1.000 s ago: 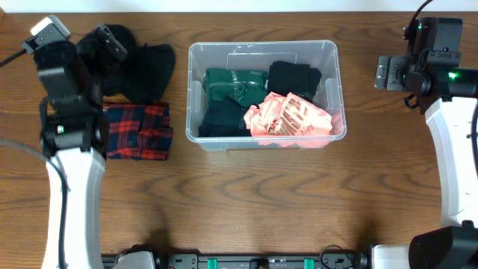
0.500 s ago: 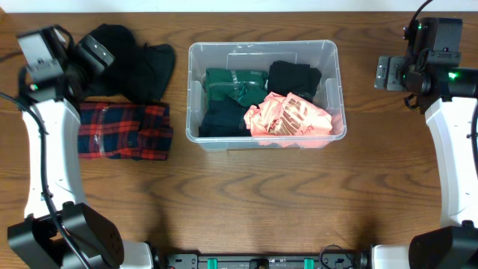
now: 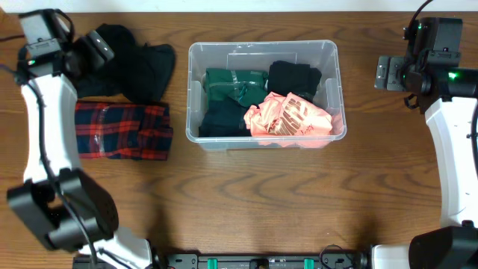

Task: Pack container
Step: 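Lower the left gripper onto the black garment and close it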

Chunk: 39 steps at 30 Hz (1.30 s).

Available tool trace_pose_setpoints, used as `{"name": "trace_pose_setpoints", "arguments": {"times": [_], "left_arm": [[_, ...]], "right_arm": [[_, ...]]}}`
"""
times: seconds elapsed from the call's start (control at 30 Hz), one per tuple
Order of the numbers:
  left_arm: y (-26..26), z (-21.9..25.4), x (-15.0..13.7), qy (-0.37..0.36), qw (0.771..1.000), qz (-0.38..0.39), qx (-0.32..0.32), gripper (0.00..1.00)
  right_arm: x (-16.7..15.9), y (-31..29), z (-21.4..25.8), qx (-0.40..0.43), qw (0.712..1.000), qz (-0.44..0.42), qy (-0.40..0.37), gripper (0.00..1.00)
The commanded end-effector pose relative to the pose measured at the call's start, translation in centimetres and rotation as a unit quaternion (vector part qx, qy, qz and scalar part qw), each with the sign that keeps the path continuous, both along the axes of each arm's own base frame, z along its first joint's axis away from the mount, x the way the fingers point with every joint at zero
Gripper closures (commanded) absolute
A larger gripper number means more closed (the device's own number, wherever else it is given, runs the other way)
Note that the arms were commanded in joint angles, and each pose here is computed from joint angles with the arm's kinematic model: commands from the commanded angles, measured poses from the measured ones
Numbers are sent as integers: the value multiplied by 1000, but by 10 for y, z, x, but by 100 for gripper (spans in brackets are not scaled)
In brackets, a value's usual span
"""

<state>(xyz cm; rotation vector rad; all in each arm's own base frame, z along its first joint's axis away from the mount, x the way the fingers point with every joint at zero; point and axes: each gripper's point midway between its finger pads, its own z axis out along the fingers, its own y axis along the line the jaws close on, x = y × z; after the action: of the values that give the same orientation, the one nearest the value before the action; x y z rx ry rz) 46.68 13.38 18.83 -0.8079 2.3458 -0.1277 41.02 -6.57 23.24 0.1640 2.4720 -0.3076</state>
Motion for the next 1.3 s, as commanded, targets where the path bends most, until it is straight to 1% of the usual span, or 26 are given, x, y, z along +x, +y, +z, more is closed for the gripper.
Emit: {"name": "trace_pose_setpoints", "arguments": {"times": [0.0,0.07,0.2,0.37,0.57,0.8,1.0,1.17,1.27], "left_arm": [[-13,-30,5,31,999,-26,-24,2],[-19,-48,7,48,998,-34,-38,2],[-21,-71,11,67,996,-37,-44,2],[-20,-88,14,76,994,5,-74,2],[-19,-101,20,75,992,41,-97,2],[-18,-122,18,86,984,90,-126,2],[-14,-133,26,78,984,100,-127,2],[-6,-140,24,79,975,154,-138,2],[-2,-140,29,66,973,167,-144,2]], "right_arm": [[-1,-4,-3,-3,1000,-5,4,1],[-1,-4,-3,-3,1000,-5,4,1],[-1,-4,-3,-3,1000,-5,4,1],[-1,-4,-3,-3,1000,-5,4,1],[-1,-4,-3,-3,1000,-5,4,1],[-1,-4,-3,-3,1000,-5,4,1],[-1,-4,-3,-3,1000,-5,4,1],[-1,-4,-3,-3,1000,-5,4,1],[-1,-4,-3,-3,1000,-5,4,1]]}}
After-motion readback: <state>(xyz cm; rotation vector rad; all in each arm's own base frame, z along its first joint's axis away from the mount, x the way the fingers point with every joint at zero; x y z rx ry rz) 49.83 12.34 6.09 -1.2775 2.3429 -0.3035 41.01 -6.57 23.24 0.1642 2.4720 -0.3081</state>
